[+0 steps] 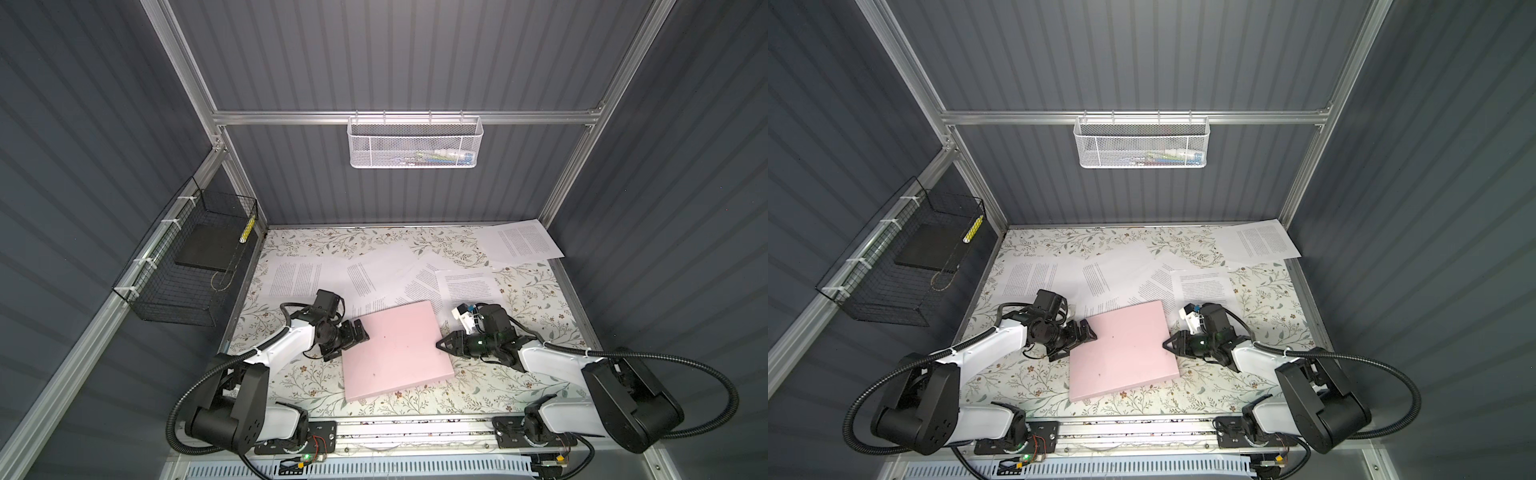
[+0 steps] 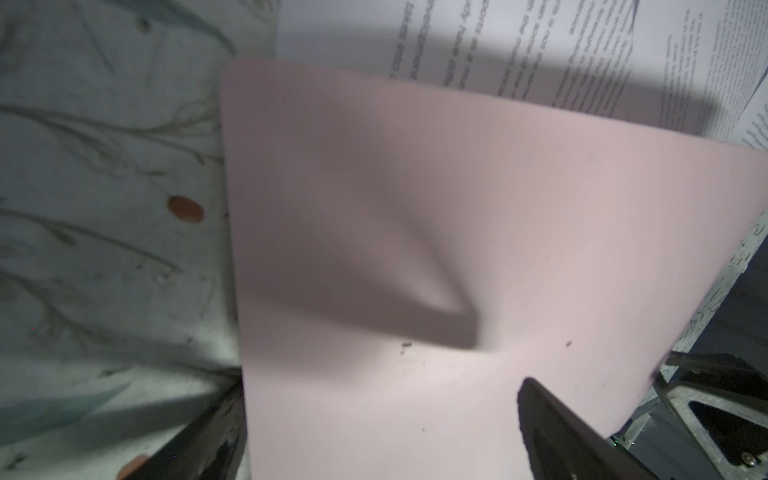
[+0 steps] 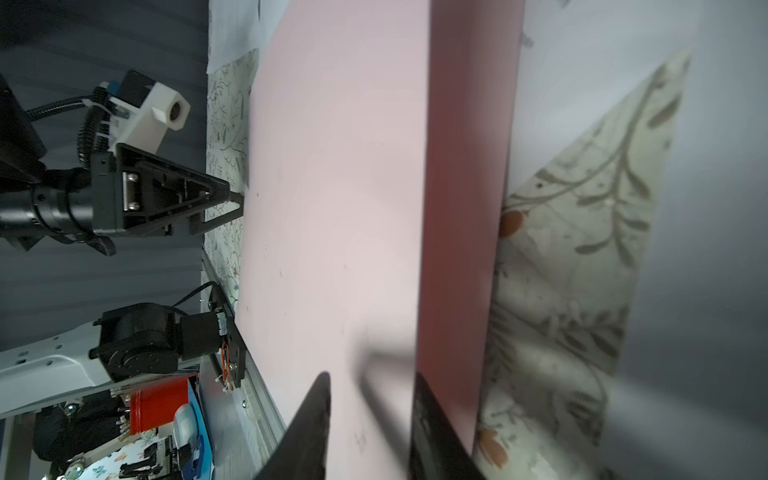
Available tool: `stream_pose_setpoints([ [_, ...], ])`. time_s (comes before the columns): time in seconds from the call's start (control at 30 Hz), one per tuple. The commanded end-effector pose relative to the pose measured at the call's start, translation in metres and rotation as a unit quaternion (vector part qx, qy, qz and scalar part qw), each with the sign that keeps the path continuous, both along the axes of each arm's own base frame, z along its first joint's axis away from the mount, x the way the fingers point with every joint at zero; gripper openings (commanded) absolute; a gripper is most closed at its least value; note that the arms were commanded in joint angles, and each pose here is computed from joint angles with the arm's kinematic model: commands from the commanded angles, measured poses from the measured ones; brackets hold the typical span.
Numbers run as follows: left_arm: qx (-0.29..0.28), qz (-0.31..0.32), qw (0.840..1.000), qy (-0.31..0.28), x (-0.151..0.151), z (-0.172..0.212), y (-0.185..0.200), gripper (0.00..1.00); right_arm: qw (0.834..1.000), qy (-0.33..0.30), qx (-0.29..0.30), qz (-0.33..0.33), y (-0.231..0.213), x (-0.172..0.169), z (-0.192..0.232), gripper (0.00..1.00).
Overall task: Put the files into the folder
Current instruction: 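Move left gripper to the pink folder while right gripper approaches its other edge, then lift the pink folder cover with right gripper while left gripper holds the folder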
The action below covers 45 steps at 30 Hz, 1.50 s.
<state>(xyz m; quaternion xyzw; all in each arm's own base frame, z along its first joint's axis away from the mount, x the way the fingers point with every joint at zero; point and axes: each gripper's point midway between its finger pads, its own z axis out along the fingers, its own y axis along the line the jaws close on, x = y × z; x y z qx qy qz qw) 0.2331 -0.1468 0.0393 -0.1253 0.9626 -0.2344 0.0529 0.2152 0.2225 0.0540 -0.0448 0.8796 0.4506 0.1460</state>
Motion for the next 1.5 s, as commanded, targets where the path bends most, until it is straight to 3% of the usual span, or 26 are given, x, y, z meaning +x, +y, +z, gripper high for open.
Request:
stream_pose_setpoints([
  [0.0,0.022,-0.017,1.000,0.004,-0.002,-0.009,0.003,1.00,0.998,-0.026,0.044,0.029,0.011,-0.006,0.017,0.26],
  [0.1,0.030,-0.017,0.999,-0.003,0.001,-0.005,0.006,1.00,0.996,-0.040,0.062,0.041,0.014,-0.009,0.024,0.19],
  [0.57,0.041,-0.024,0.998,-0.030,0.012,0.012,0.007,1.00,0.974,-0.101,0.179,0.098,0.042,-0.016,0.062,0.19],
  [0.83,0.053,-0.025,0.997,-0.046,0.018,0.026,0.010,1.00,0.975,-0.092,0.178,0.093,0.044,-0.013,0.056,0.06],
  [0.9,0.064,-0.019,0.996,-0.064,0.024,0.040,0.014,1.00,0.976,-0.095,0.175,0.091,0.043,-0.012,0.057,0.00],
  [1.0,0.097,-0.001,0.990,-0.101,0.035,0.072,0.027,1.00,0.974,-0.113,0.178,0.086,0.043,-0.009,0.072,0.00],
  [1.17,0.188,0.051,0.967,-0.164,0.048,0.138,0.066,1.00,0.963,-0.167,0.196,0.081,0.044,-0.002,0.123,0.00],
  [1.3,0.200,0.075,0.950,-0.228,0.053,0.187,0.077,1.00,0.960,-0.236,0.149,0.029,0.031,0.014,0.153,0.00],
  [1.47,0.198,0.076,0.947,-0.243,0.054,0.200,0.078,1.00,0.951,-0.295,0.071,-0.059,0.003,0.038,0.162,0.00],
])
